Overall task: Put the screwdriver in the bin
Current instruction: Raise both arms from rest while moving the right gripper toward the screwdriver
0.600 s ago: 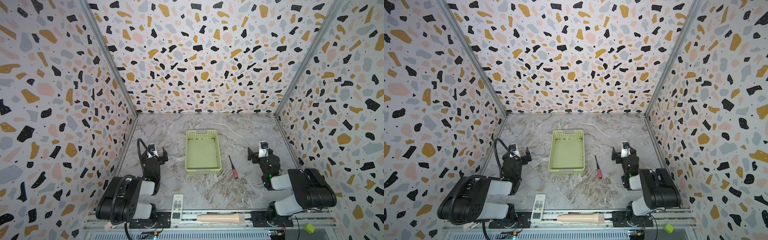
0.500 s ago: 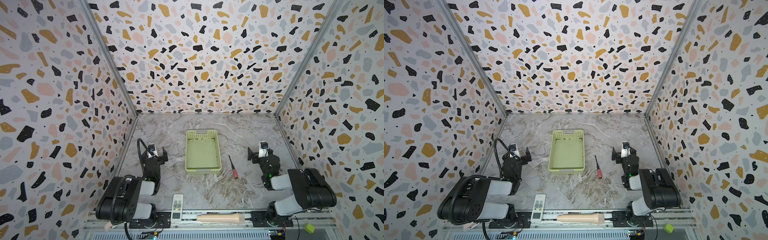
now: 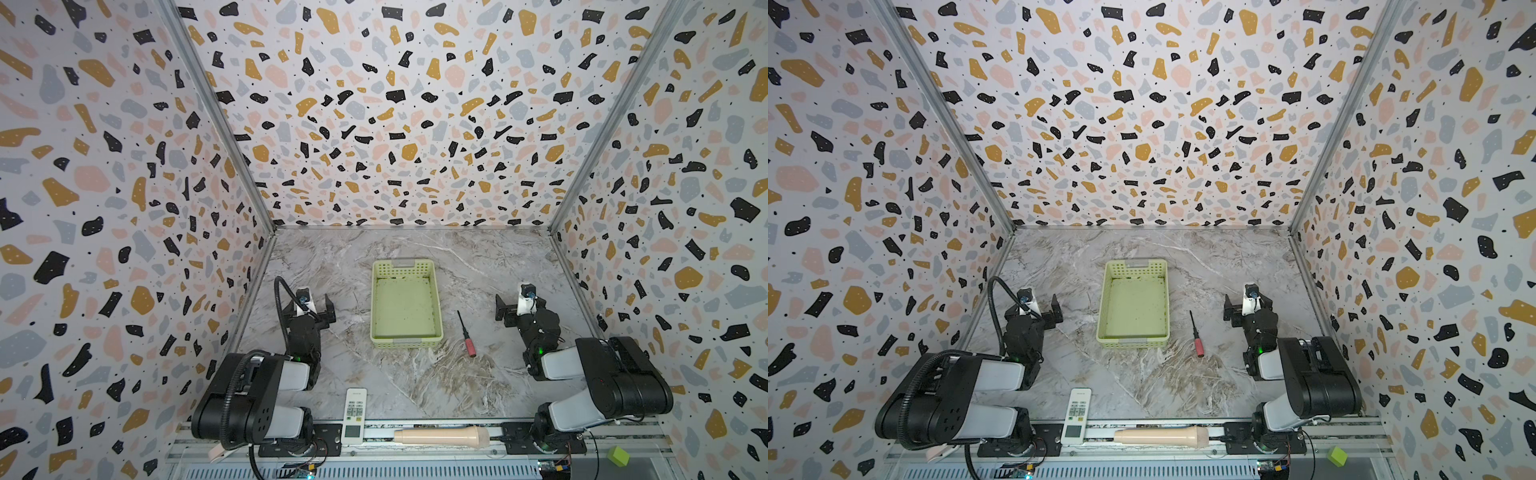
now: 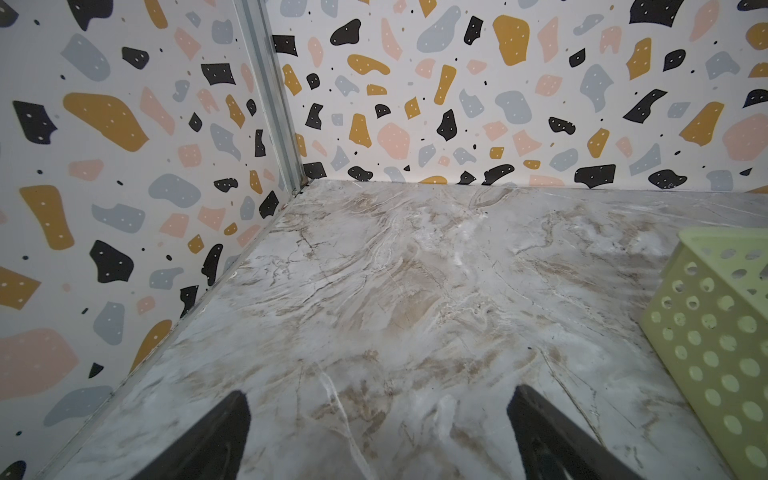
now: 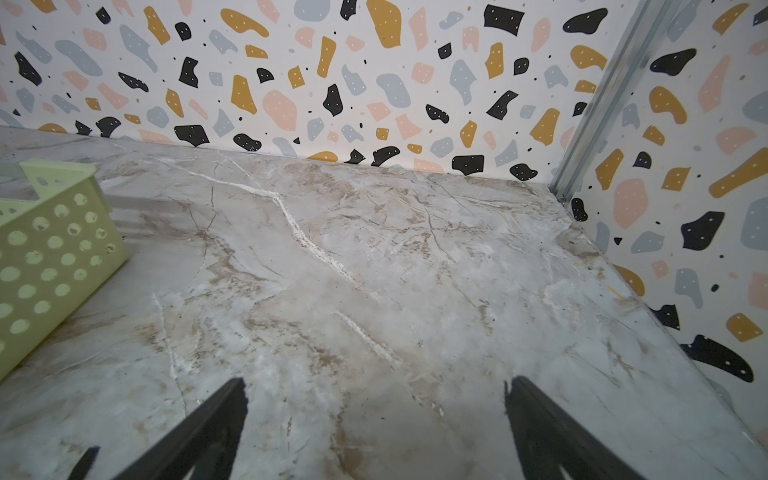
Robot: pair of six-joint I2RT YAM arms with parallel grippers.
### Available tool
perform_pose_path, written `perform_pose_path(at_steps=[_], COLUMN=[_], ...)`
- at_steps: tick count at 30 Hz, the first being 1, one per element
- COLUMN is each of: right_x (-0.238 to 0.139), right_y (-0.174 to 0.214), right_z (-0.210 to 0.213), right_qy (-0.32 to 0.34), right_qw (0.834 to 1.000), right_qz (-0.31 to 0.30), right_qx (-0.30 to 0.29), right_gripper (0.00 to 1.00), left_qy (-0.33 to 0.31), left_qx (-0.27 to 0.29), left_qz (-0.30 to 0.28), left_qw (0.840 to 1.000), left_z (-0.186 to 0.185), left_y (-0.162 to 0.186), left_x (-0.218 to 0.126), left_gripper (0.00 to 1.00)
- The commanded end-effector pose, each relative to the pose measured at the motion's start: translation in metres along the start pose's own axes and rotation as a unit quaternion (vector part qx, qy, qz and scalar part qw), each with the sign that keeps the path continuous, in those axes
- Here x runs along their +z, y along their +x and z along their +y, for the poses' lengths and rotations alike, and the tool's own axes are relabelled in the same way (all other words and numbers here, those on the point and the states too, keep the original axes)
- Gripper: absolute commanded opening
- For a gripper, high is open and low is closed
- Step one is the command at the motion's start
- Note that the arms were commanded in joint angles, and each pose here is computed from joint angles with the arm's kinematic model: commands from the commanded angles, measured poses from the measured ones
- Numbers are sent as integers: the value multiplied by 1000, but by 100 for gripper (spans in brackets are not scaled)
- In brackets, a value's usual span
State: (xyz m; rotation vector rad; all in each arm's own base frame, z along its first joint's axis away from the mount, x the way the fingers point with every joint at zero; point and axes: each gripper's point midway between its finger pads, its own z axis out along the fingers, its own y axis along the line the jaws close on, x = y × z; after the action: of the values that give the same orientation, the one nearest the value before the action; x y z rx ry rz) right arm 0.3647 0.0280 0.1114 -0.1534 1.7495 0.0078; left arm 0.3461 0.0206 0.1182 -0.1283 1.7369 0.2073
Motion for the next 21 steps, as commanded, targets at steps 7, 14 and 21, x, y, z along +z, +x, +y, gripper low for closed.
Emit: perform_pose_path(at_steps=[7,14,21], right_x=[4,4,3], right_y=[-12,-12,-12], right_z=[-4,-3,-4], right_qy=[7,6,6], right_qw=[1000,1000,1000], right_qz=[-16,-16,-18], right_qx=[2,0,3], right_gripper=[99,99,99], left_qy=[-2,-2,-16], left_qx=[-10,-11,-15], left_qz=[-23,-25,-24], left_qw=[1000,1000,999], left_z=[0,0,5], left_y=[-15,-17,-17], left_x=[4,3,3], left_gripper=[99,99,99])
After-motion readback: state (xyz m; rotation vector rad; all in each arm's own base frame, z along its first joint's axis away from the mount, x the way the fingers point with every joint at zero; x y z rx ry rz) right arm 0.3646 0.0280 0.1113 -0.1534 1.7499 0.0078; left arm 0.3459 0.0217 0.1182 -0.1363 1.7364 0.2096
